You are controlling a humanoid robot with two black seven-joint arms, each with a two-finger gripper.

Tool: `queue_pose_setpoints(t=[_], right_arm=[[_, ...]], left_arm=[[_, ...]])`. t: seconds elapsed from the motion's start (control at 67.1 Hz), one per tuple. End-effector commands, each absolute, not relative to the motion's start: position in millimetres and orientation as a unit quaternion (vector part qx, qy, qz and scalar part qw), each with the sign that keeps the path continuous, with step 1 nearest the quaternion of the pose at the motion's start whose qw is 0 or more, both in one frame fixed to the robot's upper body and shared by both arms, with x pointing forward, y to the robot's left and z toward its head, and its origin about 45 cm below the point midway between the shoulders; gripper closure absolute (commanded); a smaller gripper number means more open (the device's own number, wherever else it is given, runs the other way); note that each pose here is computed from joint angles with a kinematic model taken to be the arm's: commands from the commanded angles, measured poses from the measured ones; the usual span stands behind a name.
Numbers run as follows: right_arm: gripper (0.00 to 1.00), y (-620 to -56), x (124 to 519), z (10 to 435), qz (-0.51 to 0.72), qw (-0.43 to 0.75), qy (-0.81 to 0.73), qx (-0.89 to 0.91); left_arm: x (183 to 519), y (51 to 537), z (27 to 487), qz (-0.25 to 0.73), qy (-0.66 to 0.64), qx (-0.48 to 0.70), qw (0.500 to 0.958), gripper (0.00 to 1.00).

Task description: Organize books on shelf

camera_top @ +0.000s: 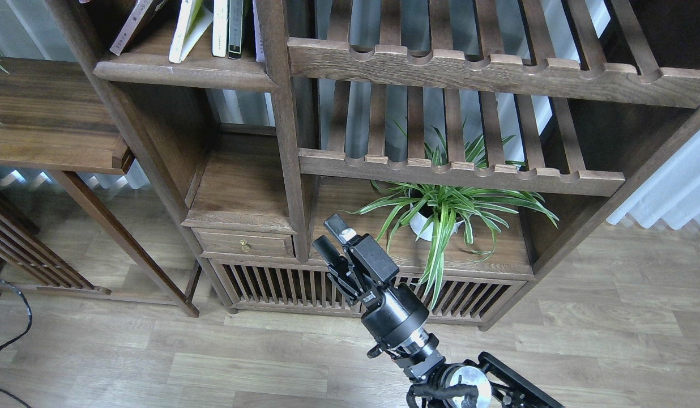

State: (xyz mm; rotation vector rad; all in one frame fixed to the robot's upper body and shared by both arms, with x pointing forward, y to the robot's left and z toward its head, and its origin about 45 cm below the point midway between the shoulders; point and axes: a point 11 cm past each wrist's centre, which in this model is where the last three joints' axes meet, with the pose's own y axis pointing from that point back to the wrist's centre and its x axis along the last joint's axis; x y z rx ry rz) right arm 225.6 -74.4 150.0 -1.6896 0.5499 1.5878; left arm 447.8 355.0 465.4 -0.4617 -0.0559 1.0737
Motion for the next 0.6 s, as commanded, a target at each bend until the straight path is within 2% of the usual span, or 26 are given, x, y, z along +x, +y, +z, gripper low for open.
queue_pose_setpoints(t=[0.0,0.253,0.581], right_arm=[[0.17,-73,224,150,0.621,0.368,0.212,-0.659],[0.17,-71,222,149,0.623,0.365,0.21,-0.659],[0.17,-66,220,160,0.621,0.372,0.194,-0.662]], left_arm=[[457,353,471,0.518,-0.052,-0.205,0.829,1.0],[470,330,486,0.506,-0.126,-0.204,0.828,1.0],[482,336,477,0.523,-0.151,-0.186,0.818,1.0]])
